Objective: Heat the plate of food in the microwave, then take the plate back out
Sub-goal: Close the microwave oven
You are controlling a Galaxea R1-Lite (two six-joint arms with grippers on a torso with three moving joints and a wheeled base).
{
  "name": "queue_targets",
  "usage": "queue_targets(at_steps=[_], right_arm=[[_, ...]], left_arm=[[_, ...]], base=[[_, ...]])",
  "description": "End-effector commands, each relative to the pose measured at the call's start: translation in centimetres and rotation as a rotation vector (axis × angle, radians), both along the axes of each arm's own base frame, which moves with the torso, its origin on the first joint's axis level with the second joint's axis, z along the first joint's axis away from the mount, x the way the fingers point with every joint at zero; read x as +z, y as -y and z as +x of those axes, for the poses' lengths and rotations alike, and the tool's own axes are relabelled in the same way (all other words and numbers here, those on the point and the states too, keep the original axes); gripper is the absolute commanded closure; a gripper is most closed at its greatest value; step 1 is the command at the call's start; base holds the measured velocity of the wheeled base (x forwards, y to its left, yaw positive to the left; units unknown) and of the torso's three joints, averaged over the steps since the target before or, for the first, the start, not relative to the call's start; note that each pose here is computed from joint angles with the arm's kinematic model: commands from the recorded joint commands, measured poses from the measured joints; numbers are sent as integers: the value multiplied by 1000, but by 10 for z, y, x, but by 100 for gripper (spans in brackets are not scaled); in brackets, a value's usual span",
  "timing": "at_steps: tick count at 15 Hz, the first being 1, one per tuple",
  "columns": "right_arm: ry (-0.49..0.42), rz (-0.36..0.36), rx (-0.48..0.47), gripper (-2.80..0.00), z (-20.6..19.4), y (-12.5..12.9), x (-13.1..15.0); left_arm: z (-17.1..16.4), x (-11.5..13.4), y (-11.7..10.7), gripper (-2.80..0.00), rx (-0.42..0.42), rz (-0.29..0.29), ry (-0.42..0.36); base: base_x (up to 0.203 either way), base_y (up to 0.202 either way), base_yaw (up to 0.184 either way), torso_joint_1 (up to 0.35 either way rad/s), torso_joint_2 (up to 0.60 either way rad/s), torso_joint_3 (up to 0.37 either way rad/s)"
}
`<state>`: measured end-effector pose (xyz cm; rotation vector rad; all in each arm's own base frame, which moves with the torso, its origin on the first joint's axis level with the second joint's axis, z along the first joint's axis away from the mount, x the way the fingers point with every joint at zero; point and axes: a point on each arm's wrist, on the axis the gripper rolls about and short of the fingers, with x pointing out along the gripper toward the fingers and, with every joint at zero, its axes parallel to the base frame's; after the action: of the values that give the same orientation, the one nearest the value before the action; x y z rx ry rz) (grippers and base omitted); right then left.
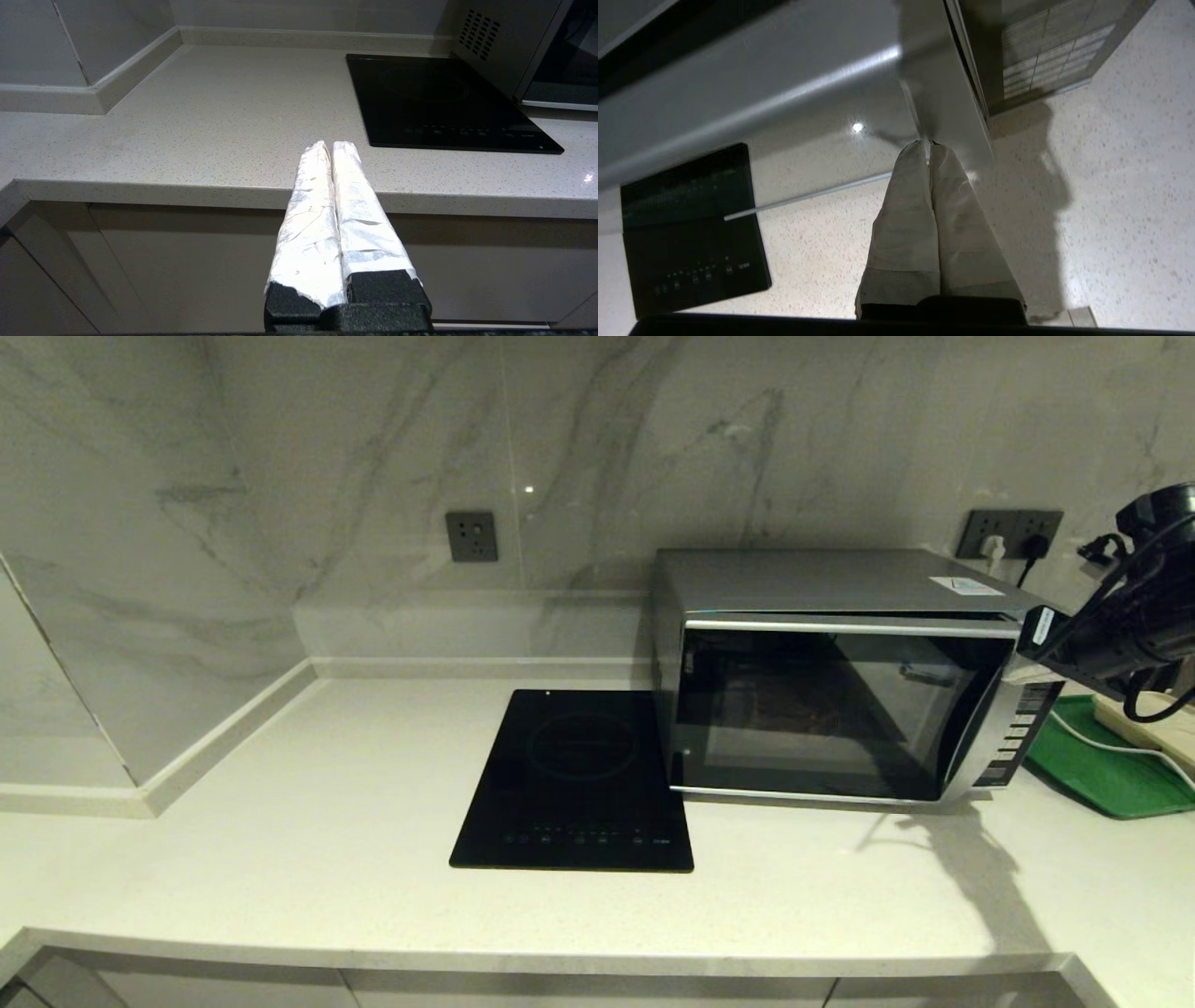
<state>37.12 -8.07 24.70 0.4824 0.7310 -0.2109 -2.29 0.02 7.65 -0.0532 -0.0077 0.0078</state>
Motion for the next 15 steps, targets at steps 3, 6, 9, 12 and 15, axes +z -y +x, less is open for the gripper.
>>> queue_targets(at_steps=[3,6,9,12,15], right_arm=[[31,19,-20,0,15,3,1],[32,19,-20,0,19,4,-1],[31,20,-19,0,20,4,-2],[36,27,-13,0,20,5,-1],[50,26,-10,0,21,5,2]], left_arm=[[0,0,0,0,0,0,0],[0,0,0,0,0,0,0],[0,0,0,0,0,0,0],[0,0,0,0,0,0,0],[0,0,0,0,0,0,0]], base=[[0,0,0,0,0,0],[0,0,0,0,0,0],[0,0,0,0,0,0],[0,0,0,0,0,0],[0,0,0,0,0,0]])
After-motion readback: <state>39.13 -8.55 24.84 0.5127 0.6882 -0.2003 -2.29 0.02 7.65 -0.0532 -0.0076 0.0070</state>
